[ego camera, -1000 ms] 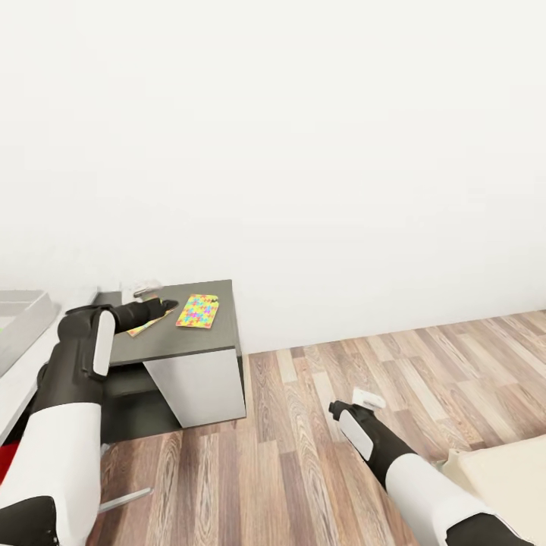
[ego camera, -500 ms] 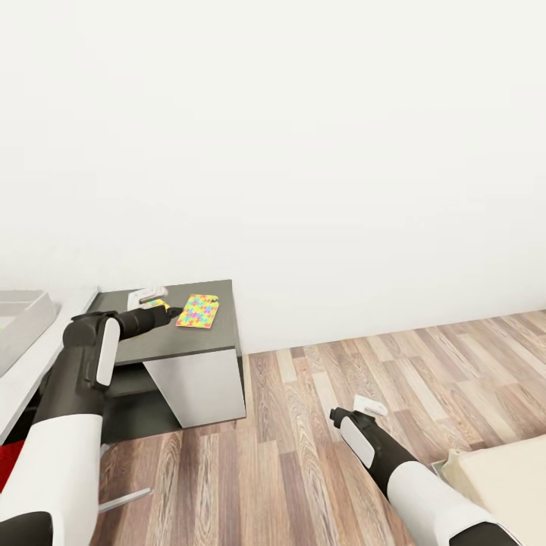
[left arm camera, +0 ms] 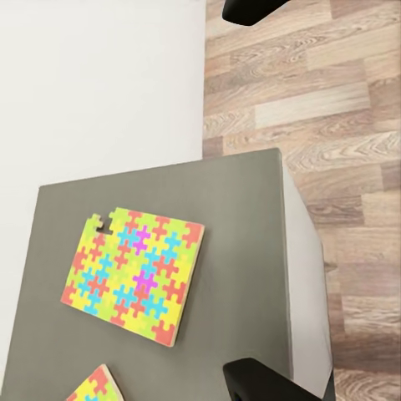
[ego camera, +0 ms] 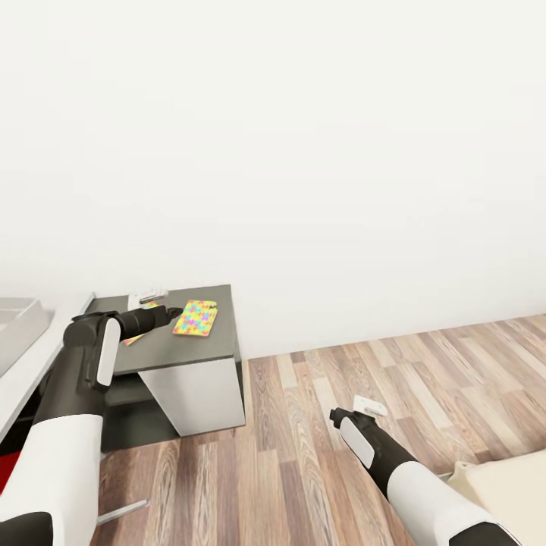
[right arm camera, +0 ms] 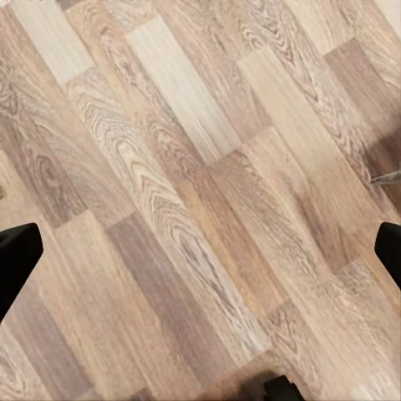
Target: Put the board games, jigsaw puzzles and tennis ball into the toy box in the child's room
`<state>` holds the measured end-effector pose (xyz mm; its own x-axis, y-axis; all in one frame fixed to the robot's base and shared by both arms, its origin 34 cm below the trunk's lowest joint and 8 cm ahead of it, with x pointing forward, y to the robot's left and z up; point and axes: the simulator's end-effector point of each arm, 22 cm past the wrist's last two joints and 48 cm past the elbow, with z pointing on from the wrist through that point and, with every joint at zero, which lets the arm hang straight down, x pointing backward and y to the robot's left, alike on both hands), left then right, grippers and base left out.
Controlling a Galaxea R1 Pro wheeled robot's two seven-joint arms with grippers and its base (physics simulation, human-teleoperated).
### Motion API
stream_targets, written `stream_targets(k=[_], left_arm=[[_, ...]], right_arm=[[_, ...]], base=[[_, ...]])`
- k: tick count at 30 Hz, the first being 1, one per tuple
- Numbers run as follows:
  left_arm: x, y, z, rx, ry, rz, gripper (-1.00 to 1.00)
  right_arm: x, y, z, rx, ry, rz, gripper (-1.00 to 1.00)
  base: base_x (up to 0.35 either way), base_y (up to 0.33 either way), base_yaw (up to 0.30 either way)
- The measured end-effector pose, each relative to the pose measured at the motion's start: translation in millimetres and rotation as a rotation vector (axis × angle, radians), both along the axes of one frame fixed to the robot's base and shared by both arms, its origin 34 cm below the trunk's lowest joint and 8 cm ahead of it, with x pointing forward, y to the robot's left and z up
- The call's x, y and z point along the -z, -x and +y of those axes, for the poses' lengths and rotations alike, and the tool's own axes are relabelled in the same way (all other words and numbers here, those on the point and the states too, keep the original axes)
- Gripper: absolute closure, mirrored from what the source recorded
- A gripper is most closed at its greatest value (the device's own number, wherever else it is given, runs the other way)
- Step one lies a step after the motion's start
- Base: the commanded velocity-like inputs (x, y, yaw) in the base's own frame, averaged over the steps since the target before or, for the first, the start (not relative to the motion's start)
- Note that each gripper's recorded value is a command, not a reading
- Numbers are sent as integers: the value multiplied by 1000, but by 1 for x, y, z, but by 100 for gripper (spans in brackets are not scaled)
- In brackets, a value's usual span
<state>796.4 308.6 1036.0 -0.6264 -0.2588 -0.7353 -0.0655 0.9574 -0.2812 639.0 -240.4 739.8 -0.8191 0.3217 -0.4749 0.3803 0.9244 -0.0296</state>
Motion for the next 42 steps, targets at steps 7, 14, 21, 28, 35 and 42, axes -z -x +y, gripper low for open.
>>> stream_targets(k=[7,14,21,28,35,42], left_arm=[[0,0,-5,11,-4,2,-100],[2,0,-9,21,-12,4,-100],[5,2,-10,21,-15,11,-100],[7,3,-10,20,-18,14,-100],[8,3,-10,20,-17,15,-100],[9,3,-11,20,-17,17,-100]], right_arm=[[1,1,0,0,1,3,-100],[1,1,0,-1,1,4,-100],[0,0,-1,-1,1,2,-100],[0,0,-1,-4,-4,1,-100],[1,0,0,-7,-9,1,-100],[1,0,-1,-6,-8,0,-100]], base=[[140,0,0],[190,0,0],[34,0,0],[170,0,0],[111,0,0],[16,0,0]])
